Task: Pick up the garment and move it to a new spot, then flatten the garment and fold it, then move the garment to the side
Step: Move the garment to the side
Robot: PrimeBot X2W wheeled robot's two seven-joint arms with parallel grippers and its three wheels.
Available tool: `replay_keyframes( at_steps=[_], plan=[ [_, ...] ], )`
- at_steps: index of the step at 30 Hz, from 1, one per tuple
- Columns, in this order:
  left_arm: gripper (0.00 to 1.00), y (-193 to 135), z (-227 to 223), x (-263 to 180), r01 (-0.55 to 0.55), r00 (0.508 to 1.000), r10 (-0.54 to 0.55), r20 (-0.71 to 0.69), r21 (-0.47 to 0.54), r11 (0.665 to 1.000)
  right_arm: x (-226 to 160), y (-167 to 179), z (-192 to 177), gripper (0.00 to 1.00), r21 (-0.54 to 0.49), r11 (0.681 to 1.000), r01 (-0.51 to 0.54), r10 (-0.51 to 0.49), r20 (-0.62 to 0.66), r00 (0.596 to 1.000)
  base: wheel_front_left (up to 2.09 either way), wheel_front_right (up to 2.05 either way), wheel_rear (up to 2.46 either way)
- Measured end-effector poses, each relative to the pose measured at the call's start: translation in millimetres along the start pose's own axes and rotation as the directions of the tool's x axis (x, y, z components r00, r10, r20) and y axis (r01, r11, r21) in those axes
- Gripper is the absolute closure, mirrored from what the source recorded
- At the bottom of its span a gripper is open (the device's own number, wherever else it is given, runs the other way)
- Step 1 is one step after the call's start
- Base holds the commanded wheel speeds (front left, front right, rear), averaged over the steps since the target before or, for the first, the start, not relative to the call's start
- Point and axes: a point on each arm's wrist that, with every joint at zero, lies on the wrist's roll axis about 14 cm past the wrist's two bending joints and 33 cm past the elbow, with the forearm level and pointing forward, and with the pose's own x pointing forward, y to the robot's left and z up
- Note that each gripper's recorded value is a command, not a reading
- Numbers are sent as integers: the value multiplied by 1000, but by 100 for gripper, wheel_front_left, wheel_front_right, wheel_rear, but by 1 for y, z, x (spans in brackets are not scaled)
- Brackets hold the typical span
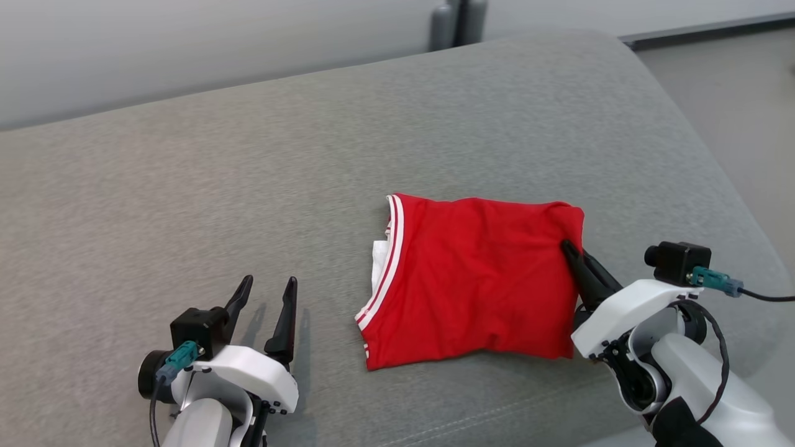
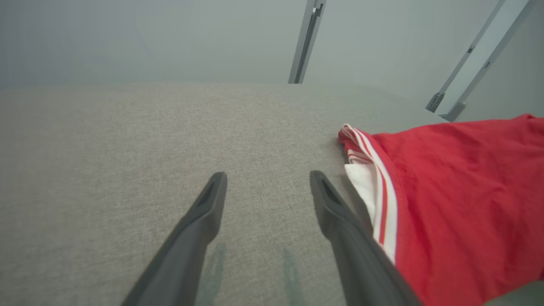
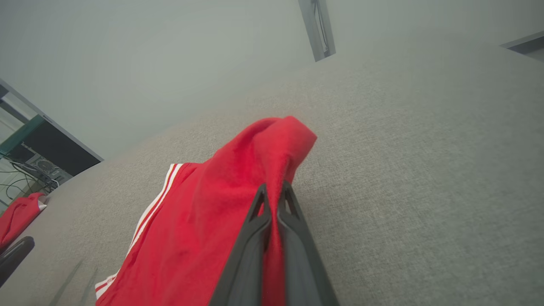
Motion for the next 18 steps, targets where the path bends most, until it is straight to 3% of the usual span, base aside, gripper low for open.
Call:
replay_keyframes(
  at_steps=[12,18],
  plan=[
    [0,-56,-9,44,178,984,-177,-21,10,984,-46,-54,3,100,46,981,190,-192,48,980,0,0,0],
    [0,-69,-28,57,221,974,-221,-57,-10,975,-54,-73,-1,100,62,963,261,-264,43,964,0,0,0]
  ],
)
